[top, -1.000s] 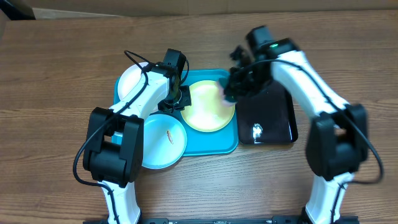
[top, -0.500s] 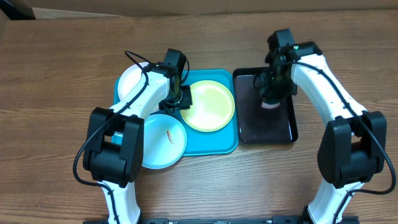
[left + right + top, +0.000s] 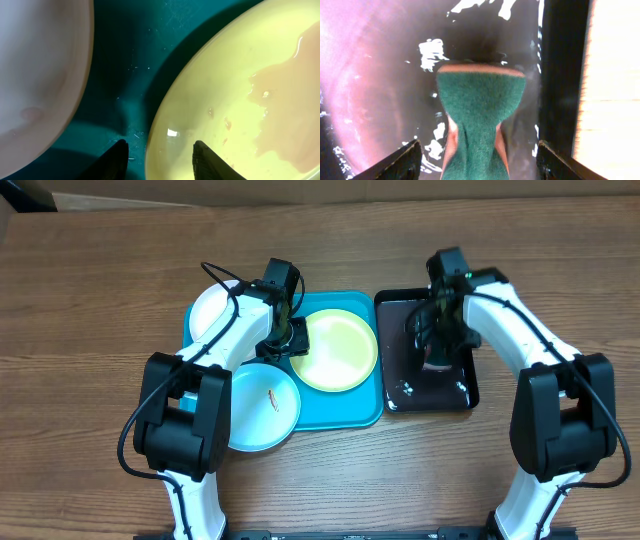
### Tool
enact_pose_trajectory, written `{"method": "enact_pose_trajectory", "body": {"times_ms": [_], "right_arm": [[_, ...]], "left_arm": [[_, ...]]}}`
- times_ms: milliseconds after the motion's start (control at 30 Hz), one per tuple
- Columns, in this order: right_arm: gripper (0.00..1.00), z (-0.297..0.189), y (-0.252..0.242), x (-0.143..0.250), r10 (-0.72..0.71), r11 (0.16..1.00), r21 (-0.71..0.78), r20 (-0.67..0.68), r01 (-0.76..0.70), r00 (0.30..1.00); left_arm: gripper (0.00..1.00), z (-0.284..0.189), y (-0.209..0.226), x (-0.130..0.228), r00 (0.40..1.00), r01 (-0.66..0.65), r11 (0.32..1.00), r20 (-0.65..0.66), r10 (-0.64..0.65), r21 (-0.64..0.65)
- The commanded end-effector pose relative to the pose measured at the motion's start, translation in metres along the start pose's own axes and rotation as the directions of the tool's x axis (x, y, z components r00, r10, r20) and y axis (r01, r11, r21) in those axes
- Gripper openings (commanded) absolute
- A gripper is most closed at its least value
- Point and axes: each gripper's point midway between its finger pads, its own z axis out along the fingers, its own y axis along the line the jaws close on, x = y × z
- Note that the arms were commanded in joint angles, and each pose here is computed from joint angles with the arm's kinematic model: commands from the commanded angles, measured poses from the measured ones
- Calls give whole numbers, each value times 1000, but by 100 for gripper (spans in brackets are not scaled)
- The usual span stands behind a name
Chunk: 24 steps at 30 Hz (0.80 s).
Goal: Clean dirty plates on tray and stack at the side
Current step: 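Return the sponge to the black tray and lift the right gripper away, then lift the yellow plate off the teal tray with the left gripper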
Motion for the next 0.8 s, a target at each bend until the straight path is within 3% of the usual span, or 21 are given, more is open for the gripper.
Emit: {"method": "enact_pose_trajectory", "body": {"times_ms": [0,200,267,367,533,767], "right_arm": [[74,-45,-1,-38,36,999,-23,103,-33,994],[78,-80,-44,-60,164,986,-26,141,-162,976],[83,-79,-69,-62,221,975,-20,139,-220,965],[100,-72,-99,-54,283,959,-1,106,-284,953],[100,-70,-135,-49,361,931,15,93,-364,928],[100,-70,-145,-47,382,923,18,92,-385,919]], "left_arm": [[44,7,-1,5,1000,-1,1000,-22,1,-2],[43,8,-1,4,1000,-2,1000,-18,2,-4],[38,8,0,4,1000,-2,1000,-18,2,-7],[36,10,7,4,1000,-6,999,-2,6,-54],[35,14,7,5,1000,-16,998,8,16,-64],[31,19,8,5,1000,-14,998,18,15,-67]]}}
